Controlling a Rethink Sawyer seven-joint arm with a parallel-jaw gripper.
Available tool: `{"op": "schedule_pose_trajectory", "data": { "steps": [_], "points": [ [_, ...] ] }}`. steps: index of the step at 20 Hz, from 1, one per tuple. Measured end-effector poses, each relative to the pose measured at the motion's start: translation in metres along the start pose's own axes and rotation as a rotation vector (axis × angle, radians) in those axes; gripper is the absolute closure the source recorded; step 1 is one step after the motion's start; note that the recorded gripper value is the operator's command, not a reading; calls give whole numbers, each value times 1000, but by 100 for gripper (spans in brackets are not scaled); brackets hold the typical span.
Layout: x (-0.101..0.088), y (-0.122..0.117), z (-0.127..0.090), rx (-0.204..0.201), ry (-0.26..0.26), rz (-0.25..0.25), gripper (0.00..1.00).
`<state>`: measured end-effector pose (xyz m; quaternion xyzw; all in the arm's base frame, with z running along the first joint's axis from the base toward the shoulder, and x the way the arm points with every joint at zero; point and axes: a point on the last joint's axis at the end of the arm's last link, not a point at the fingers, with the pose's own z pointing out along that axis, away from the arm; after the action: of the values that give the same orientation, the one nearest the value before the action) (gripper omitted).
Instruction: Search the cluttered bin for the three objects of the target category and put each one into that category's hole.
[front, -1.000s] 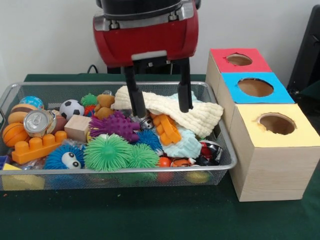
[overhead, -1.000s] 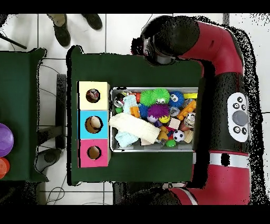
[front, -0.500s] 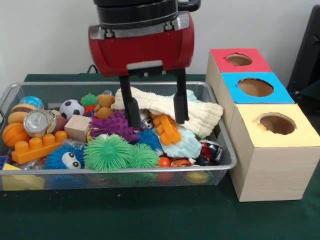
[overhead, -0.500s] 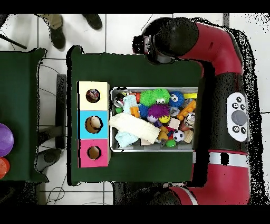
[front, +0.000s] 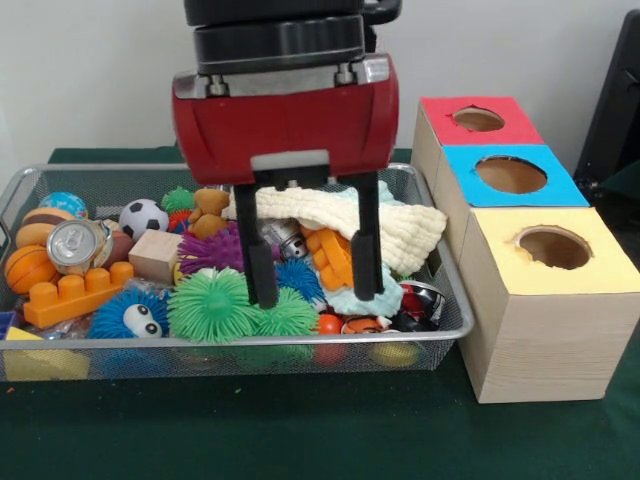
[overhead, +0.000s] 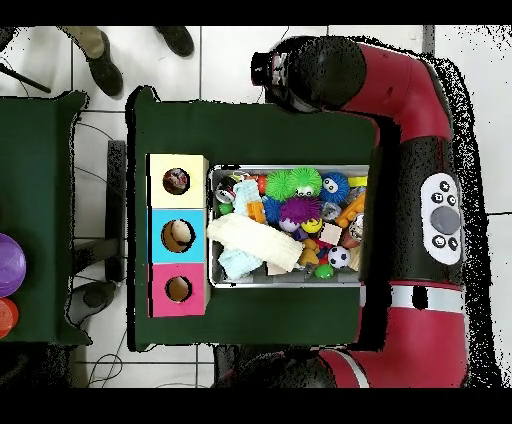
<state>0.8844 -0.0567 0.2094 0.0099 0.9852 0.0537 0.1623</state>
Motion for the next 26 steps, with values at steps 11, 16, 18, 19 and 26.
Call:
{"op": "schedule_pose_trajectory", "data": {
  "steps": [11, 16, 18, 19, 26],
  "points": [
    [9, 20, 15, 19, 23, -35, 0],
    [5, 28, 26, 11, 64, -35, 0],
    [5, 29, 30, 6, 93, -32, 0],
    [5, 30, 32, 4, 112, -31, 0],
    [6, 38, 28, -8, 212, -30, 0]
  ]
}}
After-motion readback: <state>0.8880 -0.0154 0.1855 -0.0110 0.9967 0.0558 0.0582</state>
